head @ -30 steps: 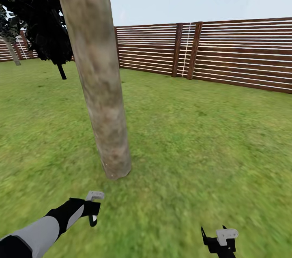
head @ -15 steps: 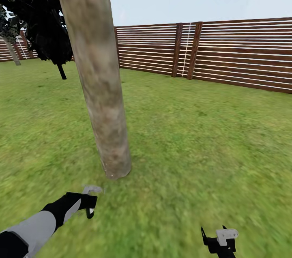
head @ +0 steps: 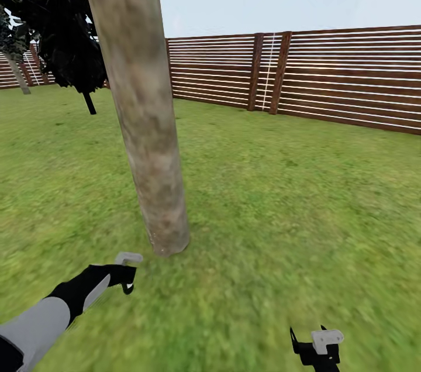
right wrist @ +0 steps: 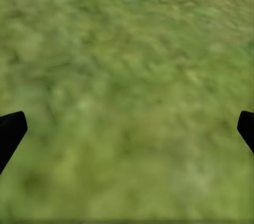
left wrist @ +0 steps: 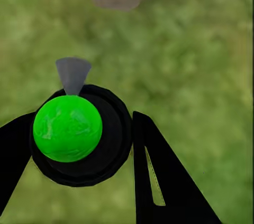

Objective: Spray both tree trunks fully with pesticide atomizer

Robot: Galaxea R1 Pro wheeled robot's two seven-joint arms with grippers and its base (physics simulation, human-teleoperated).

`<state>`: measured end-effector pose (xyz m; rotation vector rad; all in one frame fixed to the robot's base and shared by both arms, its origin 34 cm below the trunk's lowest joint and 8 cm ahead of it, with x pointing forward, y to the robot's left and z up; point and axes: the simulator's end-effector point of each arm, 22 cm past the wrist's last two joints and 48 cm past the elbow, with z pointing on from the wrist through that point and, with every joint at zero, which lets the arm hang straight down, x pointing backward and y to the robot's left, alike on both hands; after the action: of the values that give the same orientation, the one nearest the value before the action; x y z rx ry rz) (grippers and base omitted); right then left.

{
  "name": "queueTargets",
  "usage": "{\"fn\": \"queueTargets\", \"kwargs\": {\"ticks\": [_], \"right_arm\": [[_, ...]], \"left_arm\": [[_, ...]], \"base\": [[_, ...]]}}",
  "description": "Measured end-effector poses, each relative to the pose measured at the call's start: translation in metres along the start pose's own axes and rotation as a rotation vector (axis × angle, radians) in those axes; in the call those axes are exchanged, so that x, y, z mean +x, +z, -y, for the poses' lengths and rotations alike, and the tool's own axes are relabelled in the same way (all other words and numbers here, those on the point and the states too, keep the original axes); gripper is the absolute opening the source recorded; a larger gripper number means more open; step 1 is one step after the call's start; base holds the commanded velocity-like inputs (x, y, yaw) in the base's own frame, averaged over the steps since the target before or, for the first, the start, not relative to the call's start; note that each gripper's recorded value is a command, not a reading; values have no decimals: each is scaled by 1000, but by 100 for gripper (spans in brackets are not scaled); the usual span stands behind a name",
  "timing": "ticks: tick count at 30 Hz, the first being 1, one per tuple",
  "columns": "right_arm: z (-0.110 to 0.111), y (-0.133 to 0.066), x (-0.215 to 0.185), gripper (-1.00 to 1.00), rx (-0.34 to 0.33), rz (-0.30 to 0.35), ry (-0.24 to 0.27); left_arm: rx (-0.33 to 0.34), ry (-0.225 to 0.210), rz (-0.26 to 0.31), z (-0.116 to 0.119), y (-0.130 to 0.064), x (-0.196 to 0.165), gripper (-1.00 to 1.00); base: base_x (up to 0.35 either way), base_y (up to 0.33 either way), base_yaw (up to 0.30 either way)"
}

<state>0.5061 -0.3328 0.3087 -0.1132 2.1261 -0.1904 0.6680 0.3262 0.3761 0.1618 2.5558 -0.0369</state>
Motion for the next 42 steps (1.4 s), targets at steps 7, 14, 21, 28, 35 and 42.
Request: {"fn": "queueTargets", "kwargs": {"ticks": [7,14,21,28,35,42], "right_arm": [[0,0,0,100,0,0,0],[0,0,0,100,0,0,0],[0,0,0,100,0,0,0],[0,0,0,100,0,0,0],[0,0,0,100,0,0,0],[0,0,0,100,0,-1,0]], "left_arm": [[37,10,54,28,-2,-41,-100],[35,-44,76,10,-19,-79,-100],[8,-25,76,-3,-33,-99,-100],[-13,11,67,4,-29,-92,-100],[-35,150,56,33,-21,-92,-100],[-62,85,77,3,-28,-100,-100]], "base": [[0,0,0],[-102,0,0],[-18,0,0],[0,0,0],[0,0,0],[-165,0,0]]}}
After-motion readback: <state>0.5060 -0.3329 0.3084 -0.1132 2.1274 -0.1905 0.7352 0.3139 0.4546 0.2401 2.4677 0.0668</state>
